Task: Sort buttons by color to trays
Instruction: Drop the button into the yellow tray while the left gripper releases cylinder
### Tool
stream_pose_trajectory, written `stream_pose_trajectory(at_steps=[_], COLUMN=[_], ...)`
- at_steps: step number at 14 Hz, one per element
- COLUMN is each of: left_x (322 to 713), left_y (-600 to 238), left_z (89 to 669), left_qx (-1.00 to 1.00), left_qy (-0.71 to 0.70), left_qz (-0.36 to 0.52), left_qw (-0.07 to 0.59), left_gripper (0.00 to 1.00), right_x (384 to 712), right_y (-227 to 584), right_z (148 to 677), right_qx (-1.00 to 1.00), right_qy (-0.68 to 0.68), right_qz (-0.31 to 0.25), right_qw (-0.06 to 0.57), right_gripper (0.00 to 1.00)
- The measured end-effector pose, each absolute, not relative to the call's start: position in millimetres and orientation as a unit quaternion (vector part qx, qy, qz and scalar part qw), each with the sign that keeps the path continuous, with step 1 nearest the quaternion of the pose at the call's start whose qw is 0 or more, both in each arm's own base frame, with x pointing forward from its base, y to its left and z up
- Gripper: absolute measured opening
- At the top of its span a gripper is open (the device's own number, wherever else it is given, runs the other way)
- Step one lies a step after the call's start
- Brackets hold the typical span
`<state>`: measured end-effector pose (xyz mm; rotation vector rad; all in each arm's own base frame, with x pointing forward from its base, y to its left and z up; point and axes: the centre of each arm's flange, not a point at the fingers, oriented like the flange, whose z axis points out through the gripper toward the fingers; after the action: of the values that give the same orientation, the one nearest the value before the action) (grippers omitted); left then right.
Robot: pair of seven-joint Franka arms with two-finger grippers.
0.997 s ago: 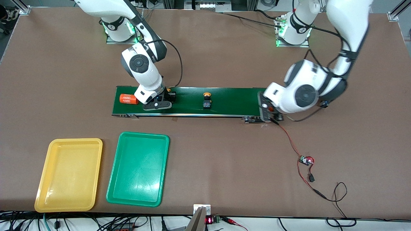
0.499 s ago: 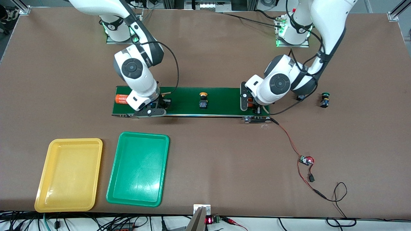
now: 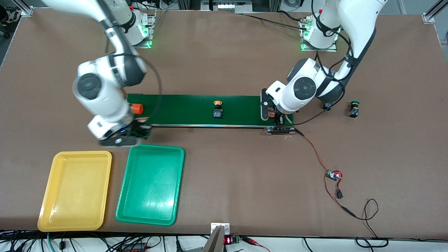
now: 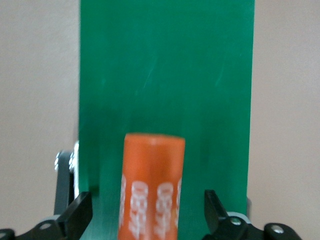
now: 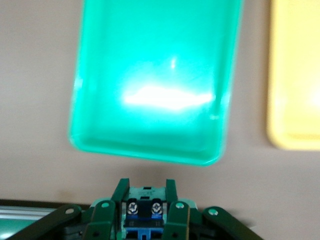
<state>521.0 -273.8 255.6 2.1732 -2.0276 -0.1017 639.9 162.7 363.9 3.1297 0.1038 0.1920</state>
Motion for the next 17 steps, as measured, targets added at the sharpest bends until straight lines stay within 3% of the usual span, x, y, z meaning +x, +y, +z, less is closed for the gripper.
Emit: stream_pose_trajectory(at_steps=[9, 13, 17], left_x=[557, 571, 558], left_y=[-198, -122, -60], left_z=[346, 372, 352], left_qx=[0.862, 0.939, 0.986], left_qy=[-0.503, -0.340, -0.121], left_qz=[-0.053, -0.050, -0.116], left_qw=[0.034, 0.005, -0.014], left_gripper=[1.00, 1.00, 1.00], right_x=[700, 709, 719], right_y=[1, -44, -61], right_z=[316, 267, 244], right_qx=[0.987, 0.989, 0.988], right_qy=[0.127, 0.116, 0.110], right_qz=[0.093, 0.087, 0.101], right_qw=[0.027, 0.040, 0.046], right_gripper=[0.33, 0.33, 0.33])
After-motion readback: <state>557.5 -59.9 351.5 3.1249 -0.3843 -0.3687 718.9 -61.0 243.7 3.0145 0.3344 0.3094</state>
